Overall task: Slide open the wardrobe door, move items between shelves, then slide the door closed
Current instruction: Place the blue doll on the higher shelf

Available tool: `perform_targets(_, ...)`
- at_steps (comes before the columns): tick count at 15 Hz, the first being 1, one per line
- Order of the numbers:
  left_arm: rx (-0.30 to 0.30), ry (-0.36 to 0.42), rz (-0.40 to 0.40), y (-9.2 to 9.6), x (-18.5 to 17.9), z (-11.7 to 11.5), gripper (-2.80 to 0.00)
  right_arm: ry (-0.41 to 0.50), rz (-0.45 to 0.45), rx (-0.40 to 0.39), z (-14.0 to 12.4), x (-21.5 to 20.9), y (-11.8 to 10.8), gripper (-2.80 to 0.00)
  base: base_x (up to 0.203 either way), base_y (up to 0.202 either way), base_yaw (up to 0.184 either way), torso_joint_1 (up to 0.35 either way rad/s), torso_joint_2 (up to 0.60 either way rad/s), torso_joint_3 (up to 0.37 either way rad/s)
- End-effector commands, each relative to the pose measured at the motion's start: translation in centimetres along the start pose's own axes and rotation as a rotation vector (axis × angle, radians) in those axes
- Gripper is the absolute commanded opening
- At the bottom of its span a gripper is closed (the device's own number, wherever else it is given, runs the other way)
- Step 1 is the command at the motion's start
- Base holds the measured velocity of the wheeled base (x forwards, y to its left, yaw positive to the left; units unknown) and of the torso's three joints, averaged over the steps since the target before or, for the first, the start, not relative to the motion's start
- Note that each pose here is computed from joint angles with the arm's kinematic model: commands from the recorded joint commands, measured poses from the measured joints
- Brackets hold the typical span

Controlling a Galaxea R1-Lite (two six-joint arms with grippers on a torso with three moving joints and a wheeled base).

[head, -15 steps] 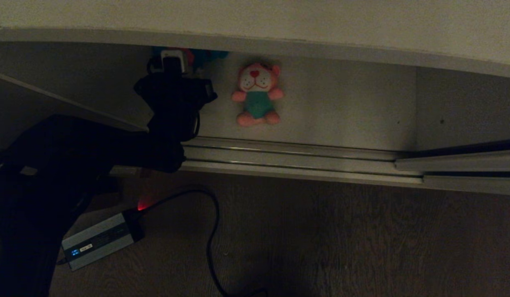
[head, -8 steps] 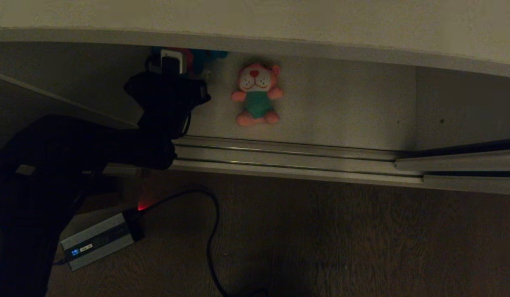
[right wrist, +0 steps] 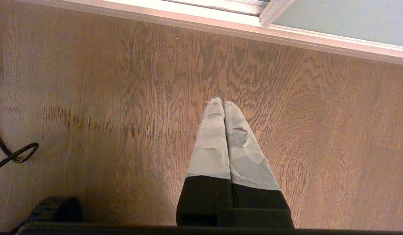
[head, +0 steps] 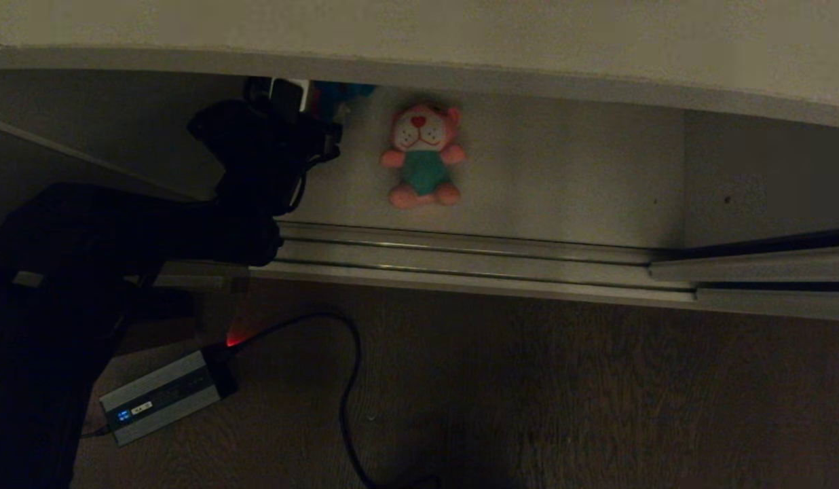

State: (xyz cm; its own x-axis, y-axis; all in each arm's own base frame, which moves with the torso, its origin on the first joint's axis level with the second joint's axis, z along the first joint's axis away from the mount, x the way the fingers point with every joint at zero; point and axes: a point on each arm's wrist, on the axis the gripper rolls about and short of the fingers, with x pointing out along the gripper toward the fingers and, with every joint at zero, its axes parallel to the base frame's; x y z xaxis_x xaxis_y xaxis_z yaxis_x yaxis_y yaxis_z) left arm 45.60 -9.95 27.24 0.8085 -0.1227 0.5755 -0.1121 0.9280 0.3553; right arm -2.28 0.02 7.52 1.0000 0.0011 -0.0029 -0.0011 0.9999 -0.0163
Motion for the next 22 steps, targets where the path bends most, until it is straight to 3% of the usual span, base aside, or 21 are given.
perform_targets(1, 0.028, -0.003, 0.005, -0.1, 0.0, 0.0, 0.00, 0.003, 0.001, -0.001, -0.1, 0.0, 0.0, -2.80, 0.000, 0.000, 0.000, 0.000, 0.00, 0.000)
perform_targets(3, 0.081, 0.002, -0.003, -0.2, -0.1, -0.3, 0.00, 0.003, 0.001, -0.001, -0.1, 0.0, 0.0, -2.80, 0.000, 0.000, 0.000, 0.000, 0.00, 0.000)
perform_targets(5, 0.092, 0.002, -0.015, -0.2, -0.1, -0.5, 0.00, 0.003, 0.001, -0.001, -0.1, 0.0, 0.0, -2.80, 0.000, 0.000, 0.000, 0.000, 0.00, 0.000)
perform_targets(8, 0.109, -0.015, -0.067, -0.7, -0.1, -1.1, 0.00, 0.003, 0.001, -0.001, -0.1, 0.0, 0.0, -2.80, 0.000, 0.000, 0.000, 0.000, 0.00, 0.000)
perform_targets(13, 0.111, -0.010, -0.066, -1.0, -0.2, -1.6, 0.00, 0.003, 0.001, -0.001, -0.1, 0.0, 0.0, -2.80, 0.000, 0.000, 0.000, 0.000, 0.00, 0.000)
perform_targets(16, 0.110, -0.048, -0.047, -1.0, 0.0, -1.4, 0.00, 0.003, 0.001, -0.001, -0.1, 0.0, 0.0, -2.80, 0.000, 0.000, 0.000, 0.000, 0.00, 0.000)
perform_targets(22, 0.123, -0.061, -0.045, -1.1, 0.1, -1.1, 0.00, 0.003, 0.001, -0.001, -0.1, 0.0, 0.0, -2.80, 0.176, 0.000, 0.000, 0.002, 0.00, 0.001)
